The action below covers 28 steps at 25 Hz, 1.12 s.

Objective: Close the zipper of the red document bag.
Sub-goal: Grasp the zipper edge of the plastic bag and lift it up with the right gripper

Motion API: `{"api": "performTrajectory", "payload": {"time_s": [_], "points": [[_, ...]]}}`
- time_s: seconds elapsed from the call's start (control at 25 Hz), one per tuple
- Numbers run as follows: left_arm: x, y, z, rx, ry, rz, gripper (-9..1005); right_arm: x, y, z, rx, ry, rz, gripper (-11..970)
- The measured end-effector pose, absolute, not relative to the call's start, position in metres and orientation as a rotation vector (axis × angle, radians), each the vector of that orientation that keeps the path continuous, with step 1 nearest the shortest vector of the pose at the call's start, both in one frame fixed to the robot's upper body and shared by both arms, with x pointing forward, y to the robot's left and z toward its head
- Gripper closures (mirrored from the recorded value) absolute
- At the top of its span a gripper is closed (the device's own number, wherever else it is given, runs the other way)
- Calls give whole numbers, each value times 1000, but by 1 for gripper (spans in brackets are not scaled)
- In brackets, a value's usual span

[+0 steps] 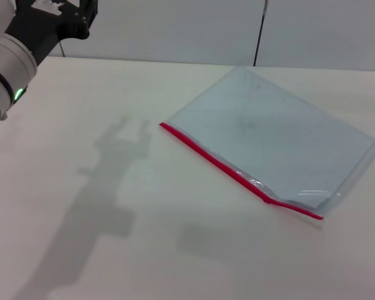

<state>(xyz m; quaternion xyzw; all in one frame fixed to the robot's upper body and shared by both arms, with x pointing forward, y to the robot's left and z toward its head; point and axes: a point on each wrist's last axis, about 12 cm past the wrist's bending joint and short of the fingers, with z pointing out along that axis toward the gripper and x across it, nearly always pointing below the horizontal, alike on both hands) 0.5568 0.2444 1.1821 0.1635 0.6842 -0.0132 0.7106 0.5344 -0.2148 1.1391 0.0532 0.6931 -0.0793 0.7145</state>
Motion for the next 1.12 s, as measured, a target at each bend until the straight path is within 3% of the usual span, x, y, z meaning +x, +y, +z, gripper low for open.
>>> {"api": "performTrajectory", "payload": {"time_s": [0.64,1.12], "points": [[558,245,1179,353,1530,-38,541,542,-221,1137,198,1583,-96,353],[558,245,1177,350,1535,-40,543,562,-232,1145,45,1709,266,355]]}}
